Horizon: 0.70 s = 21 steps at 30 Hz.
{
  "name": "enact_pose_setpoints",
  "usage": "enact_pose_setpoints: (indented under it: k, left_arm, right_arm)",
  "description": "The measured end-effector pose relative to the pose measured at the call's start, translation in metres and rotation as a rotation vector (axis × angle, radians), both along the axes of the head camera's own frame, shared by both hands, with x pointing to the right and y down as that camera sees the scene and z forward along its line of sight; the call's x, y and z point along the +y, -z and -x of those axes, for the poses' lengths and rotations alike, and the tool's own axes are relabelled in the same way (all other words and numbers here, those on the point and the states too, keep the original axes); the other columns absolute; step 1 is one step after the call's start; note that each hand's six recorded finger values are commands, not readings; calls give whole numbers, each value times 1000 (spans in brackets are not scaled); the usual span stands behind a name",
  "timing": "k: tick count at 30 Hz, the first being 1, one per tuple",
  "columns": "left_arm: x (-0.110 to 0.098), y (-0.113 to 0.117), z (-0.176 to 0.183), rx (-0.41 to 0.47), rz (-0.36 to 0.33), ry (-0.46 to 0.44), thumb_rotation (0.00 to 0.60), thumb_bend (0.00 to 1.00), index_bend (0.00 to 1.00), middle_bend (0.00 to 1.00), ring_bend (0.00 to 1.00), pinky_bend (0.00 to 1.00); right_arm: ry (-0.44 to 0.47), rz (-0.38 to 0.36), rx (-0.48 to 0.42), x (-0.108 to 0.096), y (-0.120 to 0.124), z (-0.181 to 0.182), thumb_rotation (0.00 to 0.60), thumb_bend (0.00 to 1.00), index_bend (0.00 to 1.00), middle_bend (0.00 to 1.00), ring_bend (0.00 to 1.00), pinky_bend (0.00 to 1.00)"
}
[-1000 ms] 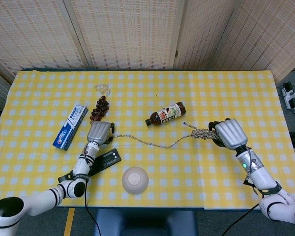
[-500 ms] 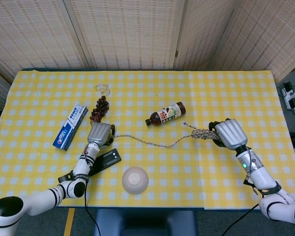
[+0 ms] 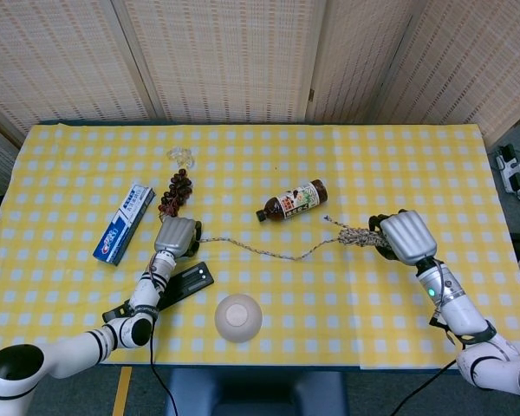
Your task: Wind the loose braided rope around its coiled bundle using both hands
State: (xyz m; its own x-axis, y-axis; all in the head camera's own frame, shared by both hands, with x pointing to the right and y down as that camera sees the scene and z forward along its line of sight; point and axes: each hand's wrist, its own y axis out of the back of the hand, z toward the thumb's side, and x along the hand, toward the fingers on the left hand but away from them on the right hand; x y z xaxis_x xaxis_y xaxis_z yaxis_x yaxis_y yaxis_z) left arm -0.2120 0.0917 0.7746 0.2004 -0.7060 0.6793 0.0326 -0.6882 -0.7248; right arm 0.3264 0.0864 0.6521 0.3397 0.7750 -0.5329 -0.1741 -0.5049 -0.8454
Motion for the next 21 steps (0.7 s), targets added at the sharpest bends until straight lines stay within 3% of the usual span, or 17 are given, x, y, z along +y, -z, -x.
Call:
enact_pose_setpoints:
  k: [12,21]
  left_arm:
    - [1,2,0,23,-2,13,600,514,622,842,776,746]
    - [-13,47,17,162,-59,51,600,518,623,843,776,747]
  right_arm:
    - [-9,1,-16,2,1,0,600,580,693,629,674,549]
    - [-32,44,-164,11,8,14,600,580,708,640,683,549]
